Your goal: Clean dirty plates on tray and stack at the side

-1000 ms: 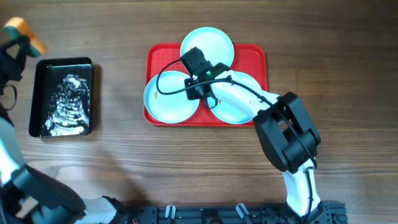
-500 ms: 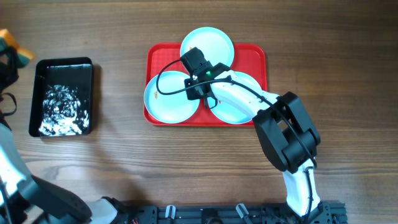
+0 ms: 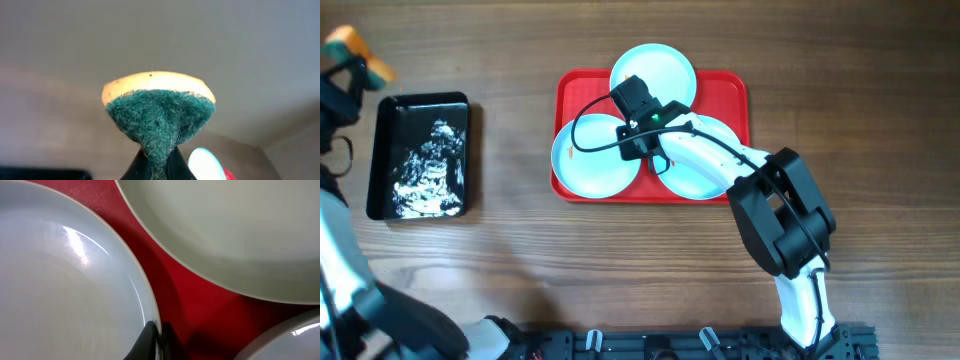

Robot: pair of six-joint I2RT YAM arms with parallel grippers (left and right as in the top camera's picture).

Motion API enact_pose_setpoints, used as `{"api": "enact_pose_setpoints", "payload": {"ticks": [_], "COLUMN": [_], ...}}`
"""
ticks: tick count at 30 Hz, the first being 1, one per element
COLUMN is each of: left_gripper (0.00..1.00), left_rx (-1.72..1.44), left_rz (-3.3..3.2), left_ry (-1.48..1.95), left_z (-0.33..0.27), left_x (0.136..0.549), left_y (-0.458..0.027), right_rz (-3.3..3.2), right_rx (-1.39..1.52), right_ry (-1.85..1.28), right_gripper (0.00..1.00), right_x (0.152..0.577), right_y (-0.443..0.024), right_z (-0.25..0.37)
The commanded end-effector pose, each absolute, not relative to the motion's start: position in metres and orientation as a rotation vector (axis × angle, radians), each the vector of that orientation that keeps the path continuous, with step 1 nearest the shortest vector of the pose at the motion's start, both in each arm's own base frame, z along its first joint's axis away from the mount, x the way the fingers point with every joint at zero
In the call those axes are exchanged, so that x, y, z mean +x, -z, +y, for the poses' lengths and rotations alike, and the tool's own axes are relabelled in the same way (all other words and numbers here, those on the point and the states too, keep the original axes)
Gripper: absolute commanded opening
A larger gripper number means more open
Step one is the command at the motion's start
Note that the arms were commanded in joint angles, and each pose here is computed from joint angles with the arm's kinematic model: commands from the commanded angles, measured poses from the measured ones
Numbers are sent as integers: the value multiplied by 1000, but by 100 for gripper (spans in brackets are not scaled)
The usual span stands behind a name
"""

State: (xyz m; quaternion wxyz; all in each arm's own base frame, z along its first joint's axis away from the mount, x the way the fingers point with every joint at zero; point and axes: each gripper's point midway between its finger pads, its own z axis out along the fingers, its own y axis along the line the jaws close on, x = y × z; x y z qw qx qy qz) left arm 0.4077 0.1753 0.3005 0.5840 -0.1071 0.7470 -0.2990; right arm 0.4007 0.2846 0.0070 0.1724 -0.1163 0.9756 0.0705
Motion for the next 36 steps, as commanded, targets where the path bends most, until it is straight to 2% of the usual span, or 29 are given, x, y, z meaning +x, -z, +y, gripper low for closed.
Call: {"api": "enact_pose_setpoints", "payload": {"ticks": [1, 2, 4, 6, 7, 10, 13, 14, 15, 17, 18, 19, 21, 24, 26, 28, 30, 32, 36], "left_gripper": [4, 4, 4, 4, 4, 4, 4, 4, 4, 4, 4, 4, 4, 4, 4, 4, 4, 4, 4], "left_rx": [-375, -417, -520, -511, -494, -274, -61, -53, -135, -454, -587, -688, -676, -523, -429, -418, -472, -569, -369], "left_rz": [1833, 1913, 2193, 2305, 2284, 2083, 1905, 1896, 1956, 2214, 2326, 2350, 2279, 2028, 1908, 1903, 1960, 2164, 2405], "left_ry": [660, 588, 364, 353, 388, 499, 496, 473, 416, 199, 228, 347, 560, 853, 1002, 1022, 1061, 1023, 1100], "left_z": [172, 177, 194, 191, 187, 163, 138, 137, 149, 194, 199, 194, 177, 144, 120, 104, 90, 62, -19], "left_x": [407, 404, 388, 379, 382, 397, 390, 388, 387, 374, 366, 366, 376, 393, 385, 376, 375, 369, 359], "left_y": [-284, -260, -180, -148, -154, -226, -300, -306, -290, -200, -150, -128, -135, -231, -287, -303, -290, -236, -176], "right_rz": [2796, 2797, 2798, 2798, 2798, 2799, 2799, 2798, 2798, 2799, 2802, 2803, 2810, 2810, 2808, 2807, 2806, 2803, 2802], "right_rx": [-370, -370, -370, -370, -370, -371, -370, -370, -369, -369, -370, -370, -371, -370, -363, -369, -369, -369, -390], "right_ry": [-175, -175, -174, -174, -174, -173, -174, -174, -175, -175, -172, -172, -167, -168, -186, -199, -200, -203, -266], "right_gripper": [4, 4, 4, 4, 4, 4, 4, 4, 5, 4, 4, 4, 4, 4, 4, 4, 4, 4, 4], "right_x": [394, 394, 393, 393, 393, 393, 393, 393, 393, 393, 393, 392, 391, 391, 391, 391, 391, 392, 390], "right_y": [8, 8, 8, 8, 8, 8, 8, 8, 8, 8, 8, 8, 9, 9, 8, 8, 8, 7, 4], "right_z": [283, 283, 283, 283, 283, 283, 283, 283, 283, 283, 283, 282, 281, 282, 284, 286, 286, 286, 294]}}
